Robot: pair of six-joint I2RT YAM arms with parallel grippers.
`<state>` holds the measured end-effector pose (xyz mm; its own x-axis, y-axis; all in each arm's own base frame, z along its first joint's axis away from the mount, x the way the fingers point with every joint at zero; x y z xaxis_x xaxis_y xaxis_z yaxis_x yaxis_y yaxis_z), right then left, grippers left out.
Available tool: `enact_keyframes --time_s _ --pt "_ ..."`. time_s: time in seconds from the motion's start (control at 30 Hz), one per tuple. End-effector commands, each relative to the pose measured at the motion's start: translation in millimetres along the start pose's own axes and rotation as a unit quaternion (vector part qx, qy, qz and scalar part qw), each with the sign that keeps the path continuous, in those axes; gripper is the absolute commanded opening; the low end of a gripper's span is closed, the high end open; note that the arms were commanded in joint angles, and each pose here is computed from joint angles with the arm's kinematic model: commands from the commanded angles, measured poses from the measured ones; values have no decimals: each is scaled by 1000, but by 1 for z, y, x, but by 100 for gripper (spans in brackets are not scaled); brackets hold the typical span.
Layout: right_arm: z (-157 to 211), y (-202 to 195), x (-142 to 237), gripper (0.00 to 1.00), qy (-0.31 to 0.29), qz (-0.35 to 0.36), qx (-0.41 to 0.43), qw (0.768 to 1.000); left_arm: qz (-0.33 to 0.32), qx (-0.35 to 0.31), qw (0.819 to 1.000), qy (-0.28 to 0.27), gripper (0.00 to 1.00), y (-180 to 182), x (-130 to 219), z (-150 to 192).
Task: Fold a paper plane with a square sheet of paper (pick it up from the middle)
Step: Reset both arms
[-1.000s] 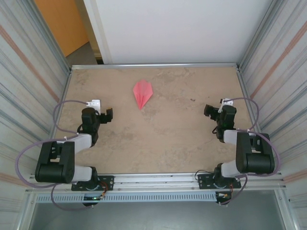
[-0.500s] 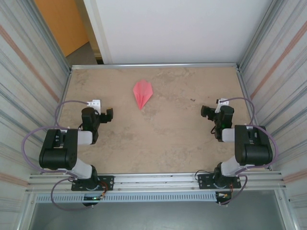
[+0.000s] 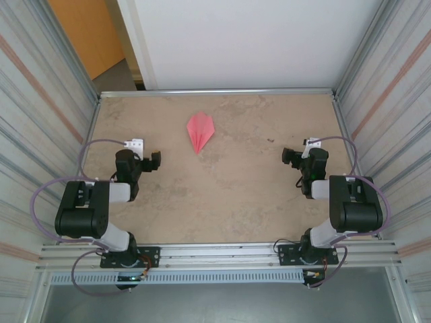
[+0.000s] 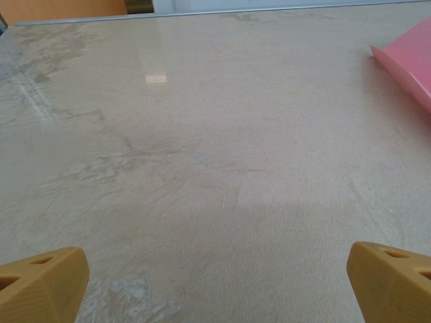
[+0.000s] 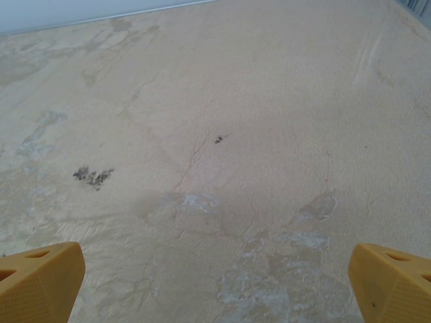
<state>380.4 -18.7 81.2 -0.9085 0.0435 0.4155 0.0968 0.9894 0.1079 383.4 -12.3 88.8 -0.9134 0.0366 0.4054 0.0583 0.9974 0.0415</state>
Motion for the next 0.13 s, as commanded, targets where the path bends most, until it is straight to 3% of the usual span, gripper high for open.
enact_keyframes --time_s 0.0,0.1 --pt "-4 2 -3 99 -3 0 15 1000 8 -9 1000 -3 99 0 -3 -6" --pt "-6 2 -2 99 -6 0 15 1000 8 -9 1000 -7 99 0 -2 -6"
Point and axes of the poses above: each hand's point on the last joint's axis, 136 mm out from that joint toward the fingers, its own x axis back along the fingers, its own y axis along the line the jaws close on, z = x × y, the point moved 1 cm from there along x, back along the fingers
